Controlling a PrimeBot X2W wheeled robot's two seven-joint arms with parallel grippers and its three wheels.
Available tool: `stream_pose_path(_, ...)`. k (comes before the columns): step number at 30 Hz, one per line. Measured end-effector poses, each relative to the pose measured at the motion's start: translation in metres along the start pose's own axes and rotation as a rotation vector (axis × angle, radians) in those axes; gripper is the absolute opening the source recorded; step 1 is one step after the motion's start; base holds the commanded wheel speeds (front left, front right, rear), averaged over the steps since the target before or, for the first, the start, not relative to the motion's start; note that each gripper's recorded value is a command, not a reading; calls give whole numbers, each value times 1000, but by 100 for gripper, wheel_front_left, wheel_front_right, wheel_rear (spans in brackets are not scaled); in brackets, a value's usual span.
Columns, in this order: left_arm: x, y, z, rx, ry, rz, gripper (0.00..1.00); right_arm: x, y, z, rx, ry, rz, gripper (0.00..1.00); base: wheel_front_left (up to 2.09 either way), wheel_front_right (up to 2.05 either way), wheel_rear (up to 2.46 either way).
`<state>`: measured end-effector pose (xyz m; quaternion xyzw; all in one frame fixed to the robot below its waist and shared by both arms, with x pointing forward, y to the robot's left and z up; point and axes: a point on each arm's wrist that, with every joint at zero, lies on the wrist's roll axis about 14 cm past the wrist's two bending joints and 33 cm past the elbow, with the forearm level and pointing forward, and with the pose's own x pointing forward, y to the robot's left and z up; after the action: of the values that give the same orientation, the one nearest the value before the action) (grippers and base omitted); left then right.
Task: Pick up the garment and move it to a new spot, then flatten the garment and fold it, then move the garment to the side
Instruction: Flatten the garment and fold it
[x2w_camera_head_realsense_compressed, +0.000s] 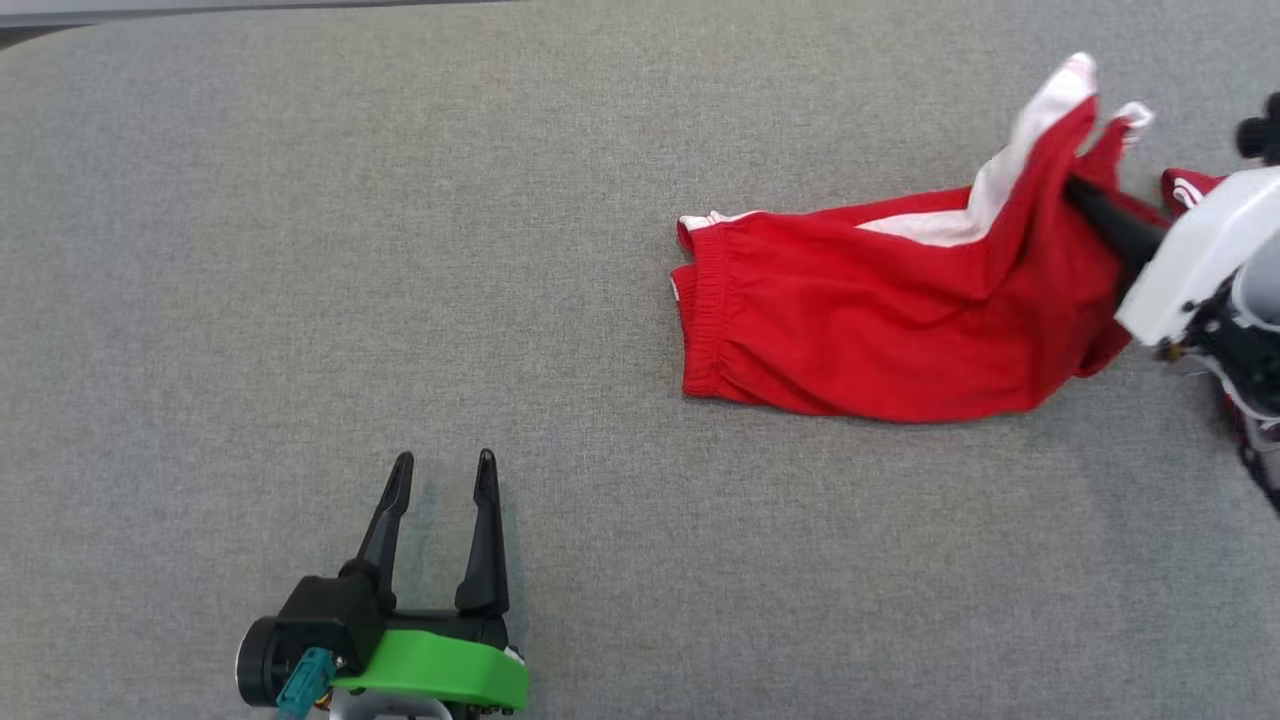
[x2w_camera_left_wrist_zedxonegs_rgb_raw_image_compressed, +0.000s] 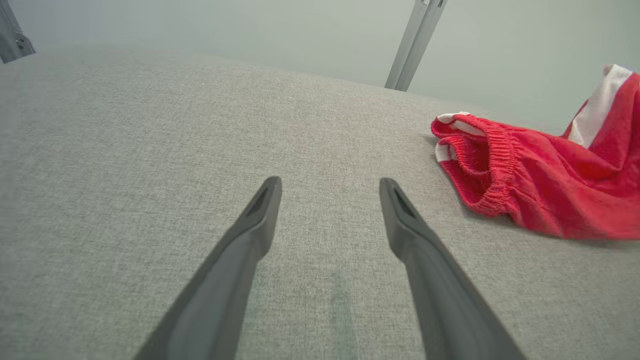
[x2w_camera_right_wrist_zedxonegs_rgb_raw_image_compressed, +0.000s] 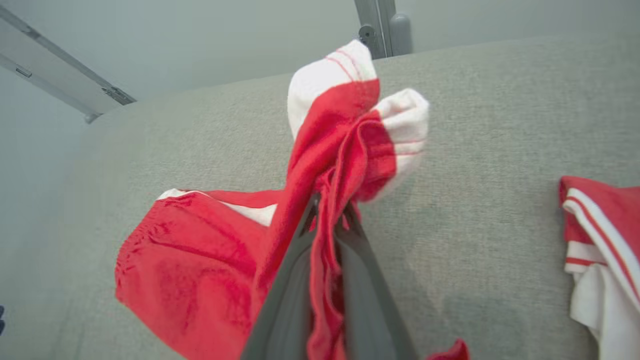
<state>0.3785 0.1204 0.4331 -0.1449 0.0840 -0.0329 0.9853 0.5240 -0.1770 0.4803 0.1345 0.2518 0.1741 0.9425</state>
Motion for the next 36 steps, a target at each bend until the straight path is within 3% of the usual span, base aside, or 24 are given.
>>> stream_pose_path(7, -4, -2, -1, -7, 1, -4, 100, 20, 108, -36, -5, 79, 237, 0, 0, 0, 0)
stream_pose_path(11, -5, -4, -2, -6, 3, -9, 100, 36, 160, -66, 2, 139, 319, 0, 0, 0, 0)
stream_pose_path(15, -9, 4, 0, -4, -1, 19, 100, 49, 189, -85, 10, 167, 353, 0, 0, 0, 0)
stream_pose_path(23, -23, 23, 4, -1, -13, 89, 100, 64, 196, -79, 24, 111, 333, 0, 0, 0, 0)
stream_pose_path(30, -28, 17, 5, -9, -17, 73, 100, 71, 181, -60, 5, 55, 268, 0, 0, 0, 0)
stream_pose_path(36, -28, 13, 2, -12, -9, 59, 100, 77, 181, -65, -20, 74, 257, 0, 0, 0, 0)
